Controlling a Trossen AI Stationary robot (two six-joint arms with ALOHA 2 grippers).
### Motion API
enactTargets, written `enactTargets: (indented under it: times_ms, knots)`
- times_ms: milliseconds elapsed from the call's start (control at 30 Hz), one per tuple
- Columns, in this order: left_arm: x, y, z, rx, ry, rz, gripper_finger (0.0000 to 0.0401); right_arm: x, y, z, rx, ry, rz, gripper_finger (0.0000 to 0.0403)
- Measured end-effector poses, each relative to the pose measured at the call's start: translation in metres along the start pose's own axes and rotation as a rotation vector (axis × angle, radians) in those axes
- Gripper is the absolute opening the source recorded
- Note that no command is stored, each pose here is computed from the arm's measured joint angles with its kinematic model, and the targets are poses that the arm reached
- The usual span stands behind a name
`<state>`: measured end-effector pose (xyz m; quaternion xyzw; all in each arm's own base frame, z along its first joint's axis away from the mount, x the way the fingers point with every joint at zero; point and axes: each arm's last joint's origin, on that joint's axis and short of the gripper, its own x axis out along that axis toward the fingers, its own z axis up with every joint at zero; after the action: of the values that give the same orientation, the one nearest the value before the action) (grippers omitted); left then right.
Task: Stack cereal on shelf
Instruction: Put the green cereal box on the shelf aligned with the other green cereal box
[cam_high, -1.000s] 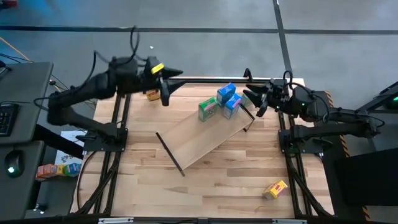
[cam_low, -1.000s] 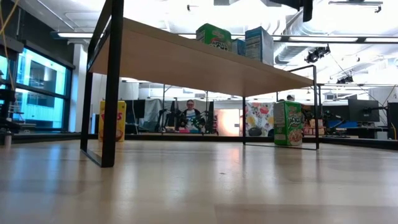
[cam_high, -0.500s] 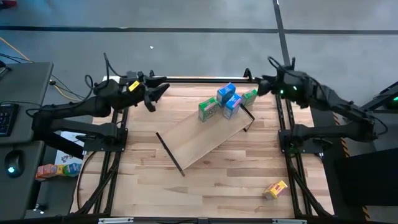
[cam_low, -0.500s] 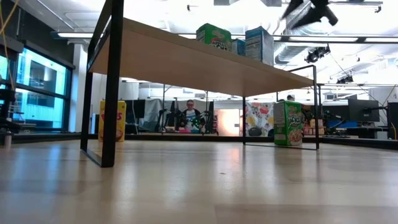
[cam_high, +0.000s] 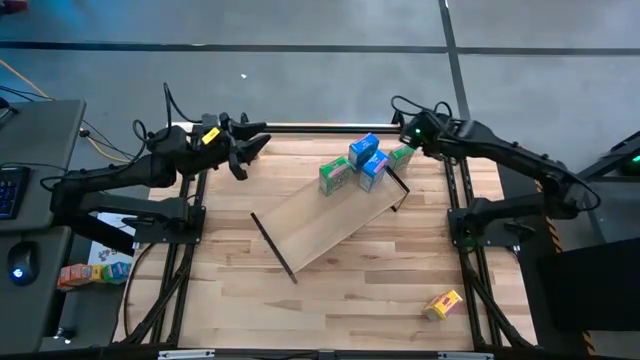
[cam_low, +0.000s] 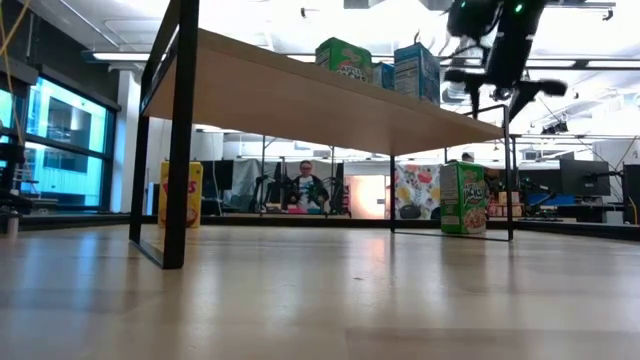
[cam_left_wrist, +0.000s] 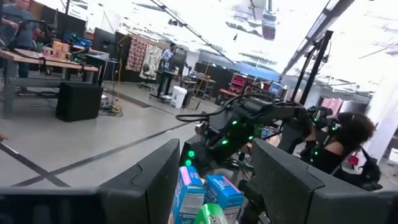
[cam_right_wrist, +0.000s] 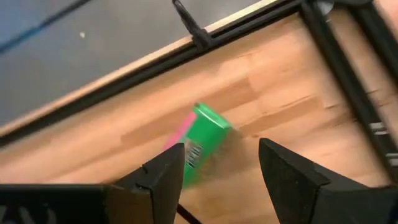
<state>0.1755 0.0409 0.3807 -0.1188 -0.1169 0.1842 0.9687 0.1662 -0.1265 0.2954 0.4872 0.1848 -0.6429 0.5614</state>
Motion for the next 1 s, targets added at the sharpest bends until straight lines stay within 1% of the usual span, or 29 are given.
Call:
enactTargets:
  times_ms: [100, 300, 367, 567, 833, 900, 1000]
  knots:
    - [0.000, 0.000, -0.001, -0.001, 0.014, 0.003, 0.0190, 0.016, 0.005, -0.001, 0.082, 0.005, 0.014, 0.0198]
    - [0.000, 0.001, -0.005, -0.050, 0.047, 0.013, 0.0190, 0.038, 0.009, -0.002, 0.186, 0.048, -0.025, 0.0198]
    - [0.000, 0.001, -0.005, -0.052, 0.051, 0.014, 0.0190, 0.042, 0.011, -0.002, 0.194, 0.071, -0.025, 0.0198]
    - [0.000, 0.001, -0.005, -0.051, 0.050, 0.013, 0.0190, 0.045, 0.018, -0.002, 0.202, 0.078, 0.025, 0.0198]
    - [0.000, 0.001, -0.005, -0.050, 0.051, 0.014, 0.0190, 0.045, 0.019, 0.000, 0.142, 0.027, 0.032, 0.0199]
    - [0.000, 0.001, -0.005, -0.049, 0.052, 0.014, 0.0190, 0.045, 0.020, 0.000, 0.115, 0.024, 0.041, 0.0206]
    - [0.000, 0.002, -0.006, -0.047, 0.062, 0.017, 0.0190, 0.045, 0.021, 0.000, 0.081, 0.024, 0.044, 0.0230]
